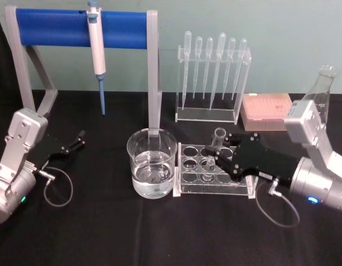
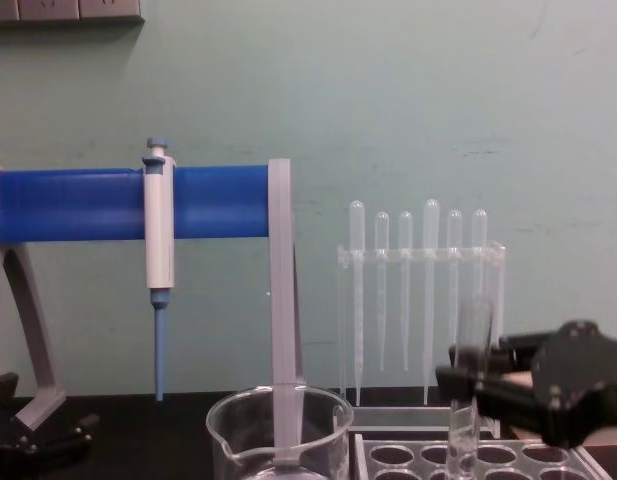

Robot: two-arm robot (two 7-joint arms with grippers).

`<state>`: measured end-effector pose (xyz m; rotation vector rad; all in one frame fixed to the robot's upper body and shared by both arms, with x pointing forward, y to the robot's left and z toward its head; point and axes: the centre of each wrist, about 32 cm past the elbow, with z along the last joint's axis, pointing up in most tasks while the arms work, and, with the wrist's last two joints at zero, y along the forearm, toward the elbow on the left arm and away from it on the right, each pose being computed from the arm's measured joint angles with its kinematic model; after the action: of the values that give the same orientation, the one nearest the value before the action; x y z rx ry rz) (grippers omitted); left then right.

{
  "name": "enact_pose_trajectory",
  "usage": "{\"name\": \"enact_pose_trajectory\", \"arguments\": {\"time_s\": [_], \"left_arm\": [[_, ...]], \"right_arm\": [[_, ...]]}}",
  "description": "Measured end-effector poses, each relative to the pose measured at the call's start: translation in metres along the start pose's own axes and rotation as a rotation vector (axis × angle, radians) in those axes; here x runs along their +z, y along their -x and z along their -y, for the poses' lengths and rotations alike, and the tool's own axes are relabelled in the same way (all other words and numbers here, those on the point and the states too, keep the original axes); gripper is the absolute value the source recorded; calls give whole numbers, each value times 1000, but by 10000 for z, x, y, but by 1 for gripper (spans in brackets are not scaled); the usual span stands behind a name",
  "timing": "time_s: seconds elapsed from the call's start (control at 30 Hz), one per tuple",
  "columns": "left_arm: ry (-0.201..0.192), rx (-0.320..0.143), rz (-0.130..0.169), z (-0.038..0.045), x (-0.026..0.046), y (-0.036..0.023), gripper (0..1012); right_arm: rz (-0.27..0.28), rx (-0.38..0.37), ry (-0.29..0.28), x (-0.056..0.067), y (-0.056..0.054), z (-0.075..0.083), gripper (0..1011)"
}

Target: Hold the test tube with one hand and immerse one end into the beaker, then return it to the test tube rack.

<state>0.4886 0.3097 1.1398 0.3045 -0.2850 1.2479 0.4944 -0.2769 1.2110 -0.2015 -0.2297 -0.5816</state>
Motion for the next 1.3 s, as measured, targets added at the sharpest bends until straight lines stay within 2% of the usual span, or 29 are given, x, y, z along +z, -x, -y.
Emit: {"name": "enact_pose_trajectory", "arguments": {"time_s": [0.07, 0.1, 0.4, 0.6, 0.83, 1.07, 1.3], "left_arm": [[0, 0, 0, 0, 0, 0, 1000], [0, 0, 0, 0, 0, 0, 1000], [0, 0, 0, 0, 0, 0, 1000], [0, 0, 0, 0, 0, 0, 1000], [0, 0, 0, 0, 0, 0, 1000], [0, 0, 0, 0, 0, 0, 1000], [0, 0, 0, 0, 0, 0, 1000]], "right_arm": [[-1, 2, -5, 85, -51, 8, 225], [-1, 2, -5, 85, -51, 8, 225], [-48, 35, -15, 525, -229, 76, 225], [-67, 51, -19, 700, -277, 133, 225], [-58, 57, -35, 925, -324, 215, 225], [-39, 52, -47, 1079, -346, 267, 225], [-25, 52, -49, 1141, -349, 284, 225]]}}
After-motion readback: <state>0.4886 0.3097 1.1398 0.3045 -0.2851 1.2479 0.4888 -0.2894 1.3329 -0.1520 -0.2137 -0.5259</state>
